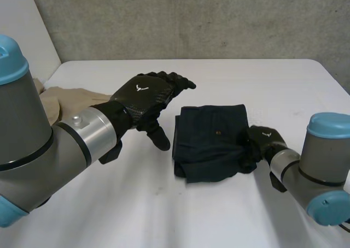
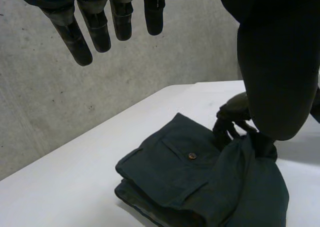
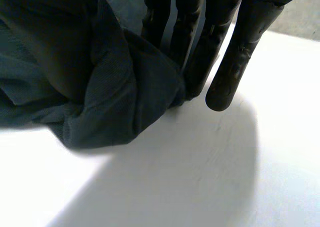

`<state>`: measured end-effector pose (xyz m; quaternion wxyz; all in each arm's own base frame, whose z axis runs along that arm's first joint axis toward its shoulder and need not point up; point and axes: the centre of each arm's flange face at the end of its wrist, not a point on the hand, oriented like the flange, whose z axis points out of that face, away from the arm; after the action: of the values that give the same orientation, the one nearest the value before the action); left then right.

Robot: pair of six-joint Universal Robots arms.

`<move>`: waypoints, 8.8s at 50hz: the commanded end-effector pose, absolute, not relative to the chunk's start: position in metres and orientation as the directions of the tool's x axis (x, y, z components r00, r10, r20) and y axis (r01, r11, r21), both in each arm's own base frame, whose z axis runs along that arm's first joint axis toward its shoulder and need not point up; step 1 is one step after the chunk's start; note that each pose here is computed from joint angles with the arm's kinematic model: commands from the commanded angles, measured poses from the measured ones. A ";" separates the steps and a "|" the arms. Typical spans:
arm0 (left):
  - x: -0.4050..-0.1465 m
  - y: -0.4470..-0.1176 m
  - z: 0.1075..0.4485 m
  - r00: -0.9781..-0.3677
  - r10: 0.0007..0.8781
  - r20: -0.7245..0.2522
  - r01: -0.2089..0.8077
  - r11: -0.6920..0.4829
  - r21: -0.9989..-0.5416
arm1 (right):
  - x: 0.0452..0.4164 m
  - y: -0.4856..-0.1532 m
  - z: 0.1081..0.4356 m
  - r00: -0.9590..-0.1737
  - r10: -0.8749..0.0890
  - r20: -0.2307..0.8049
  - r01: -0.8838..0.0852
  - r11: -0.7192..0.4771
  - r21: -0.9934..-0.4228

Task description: Fold the laundry.

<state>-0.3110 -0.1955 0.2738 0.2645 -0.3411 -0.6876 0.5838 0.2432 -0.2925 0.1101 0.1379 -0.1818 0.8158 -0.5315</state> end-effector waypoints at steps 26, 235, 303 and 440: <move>-0.311 -0.196 0.278 -0.634 0.774 -0.008 0.127 0.094 -0.987 | 0.146 -0.516 0.155 -0.983 -0.032 0.179 -0.181 0.088 -0.979; -0.311 -0.308 0.286 -0.831 0.499 -0.247 0.326 0.076 -0.942 | 0.249 -0.341 0.269 -0.760 -0.584 0.286 -0.403 0.077 -0.912; -0.282 -0.142 0.395 -0.772 0.607 -0.189 0.092 -0.188 -0.978 | 0.311 -0.345 0.239 -0.473 -0.880 0.051 -0.298 0.106 -0.949; -0.260 -0.149 0.388 -0.810 0.554 -0.194 0.069 -0.239 -0.969 | 0.322 -0.307 0.258 -0.370 -0.915 0.160 -0.382 -0.007 -0.924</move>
<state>-0.2603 -0.1492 0.3875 0.1638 -0.2611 -0.5959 0.7416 0.2930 -0.3027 0.2962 0.1994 -0.4489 0.6613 -0.5669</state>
